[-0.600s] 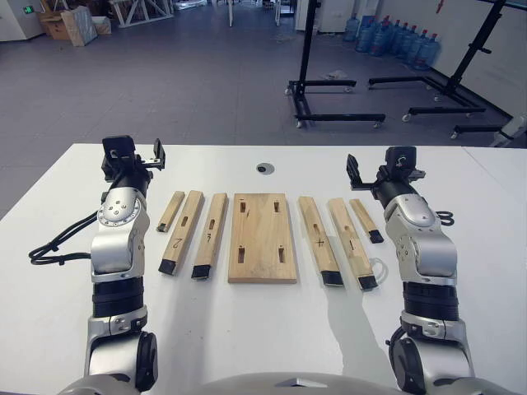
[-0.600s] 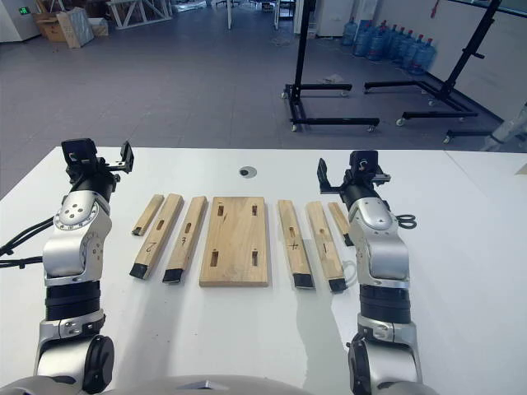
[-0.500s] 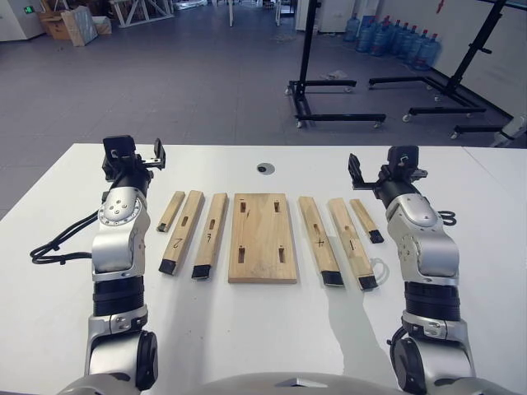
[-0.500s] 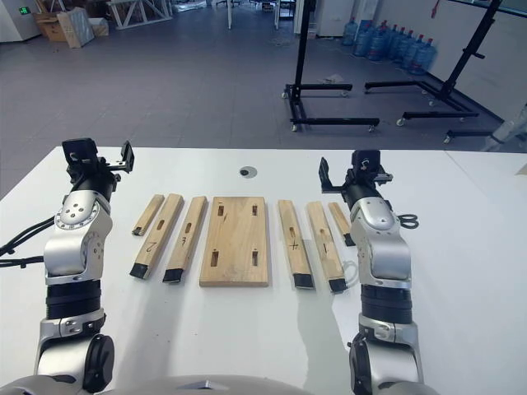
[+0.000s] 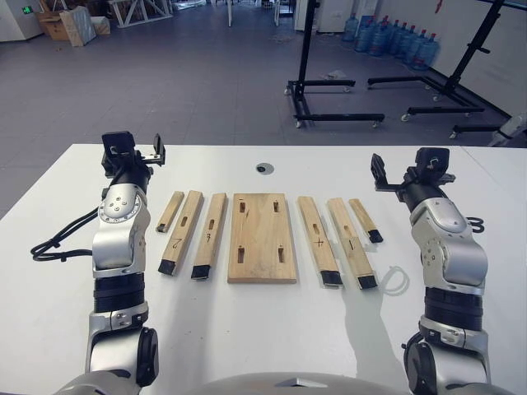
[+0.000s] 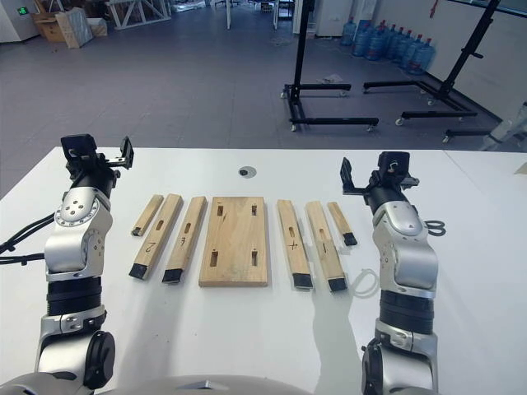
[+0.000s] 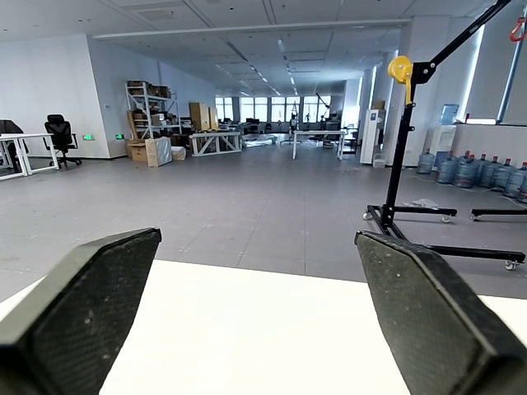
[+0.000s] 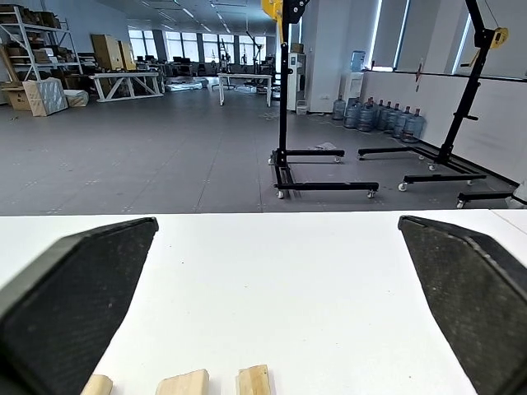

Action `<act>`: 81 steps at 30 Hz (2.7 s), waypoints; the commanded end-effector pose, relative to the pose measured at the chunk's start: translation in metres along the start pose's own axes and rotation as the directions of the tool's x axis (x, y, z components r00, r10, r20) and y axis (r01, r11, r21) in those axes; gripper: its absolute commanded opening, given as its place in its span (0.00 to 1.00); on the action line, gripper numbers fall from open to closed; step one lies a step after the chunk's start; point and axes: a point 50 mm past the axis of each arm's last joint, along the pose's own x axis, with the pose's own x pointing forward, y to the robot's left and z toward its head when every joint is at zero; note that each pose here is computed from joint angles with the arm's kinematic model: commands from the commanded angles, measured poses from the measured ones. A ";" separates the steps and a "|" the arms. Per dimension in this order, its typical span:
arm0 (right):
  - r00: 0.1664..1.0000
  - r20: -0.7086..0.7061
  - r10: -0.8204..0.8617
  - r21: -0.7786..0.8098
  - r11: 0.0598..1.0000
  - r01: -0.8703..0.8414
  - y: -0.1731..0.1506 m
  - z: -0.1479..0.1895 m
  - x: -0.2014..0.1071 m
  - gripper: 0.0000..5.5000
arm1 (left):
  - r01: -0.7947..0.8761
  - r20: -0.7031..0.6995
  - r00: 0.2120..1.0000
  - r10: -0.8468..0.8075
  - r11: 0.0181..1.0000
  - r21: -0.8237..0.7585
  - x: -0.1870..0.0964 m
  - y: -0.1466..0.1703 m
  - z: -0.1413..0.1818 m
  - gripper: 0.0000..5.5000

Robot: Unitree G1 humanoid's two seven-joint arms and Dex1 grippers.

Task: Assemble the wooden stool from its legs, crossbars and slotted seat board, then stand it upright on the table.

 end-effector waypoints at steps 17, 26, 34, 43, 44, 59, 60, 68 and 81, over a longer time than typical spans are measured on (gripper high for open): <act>0.999 -0.030 0.027 0.000 1.000 -0.027 0.004 -0.003 0.002 0.98 | 0.014 -0.030 0.999 -0.014 1.000 0.013 0.002 -0.005 0.000 0.79; 0.998 -0.051 0.032 0.004 0.999 -0.032 0.004 -0.008 0.002 0.98 | 0.028 -0.018 0.999 -0.028 0.999 0.036 0.002 -0.005 0.004 0.79; 0.947 -0.302 0.115 0.010 0.993 -0.117 -0.033 -0.041 -0.016 0.98 | 0.013 -0.053 0.999 -0.010 0.999 0.052 -0.002 0.008 -0.005 0.79; 0.899 -0.362 0.245 0.015 0.966 -0.257 -0.034 -0.073 -0.006 0.98 | 0.058 -0.101 0.993 -0.060 0.998 -0.030 -0.004 0.002 -0.010 0.79; 0.897 -0.370 0.241 -0.007 0.965 -0.262 -0.034 -0.076 -0.003 0.98 | 0.060 -0.100 0.993 -0.063 0.998 -0.029 -0.004 0.002 -0.010 0.79; 0.813 -0.534 0.233 -0.050 0.951 -0.305 -0.031 -0.129 -0.017 0.87 | 0.054 -0.103 0.993 -0.057 0.998 -0.036 -0.005 0.001 -0.011 0.79; 0.809 -0.543 0.224 -0.038 0.956 -0.290 -0.032 -0.132 -0.019 0.83 | 0.051 -0.106 0.993 -0.055 0.998 -0.037 -0.004 0.001 -0.012 0.79; 0.801 -0.562 0.207 0.023 0.972 -0.235 -0.038 -0.140 -0.026 0.59 | 0.046 -0.128 0.990 -0.051 0.998 -0.045 -0.004 0.002 -0.014 0.79; 0.783 -0.577 0.233 0.026 0.963 -0.268 -0.028 -0.151 -0.033 0.23 | 0.045 -0.133 0.990 -0.051 0.998 -0.048 -0.004 0.004 -0.015 0.79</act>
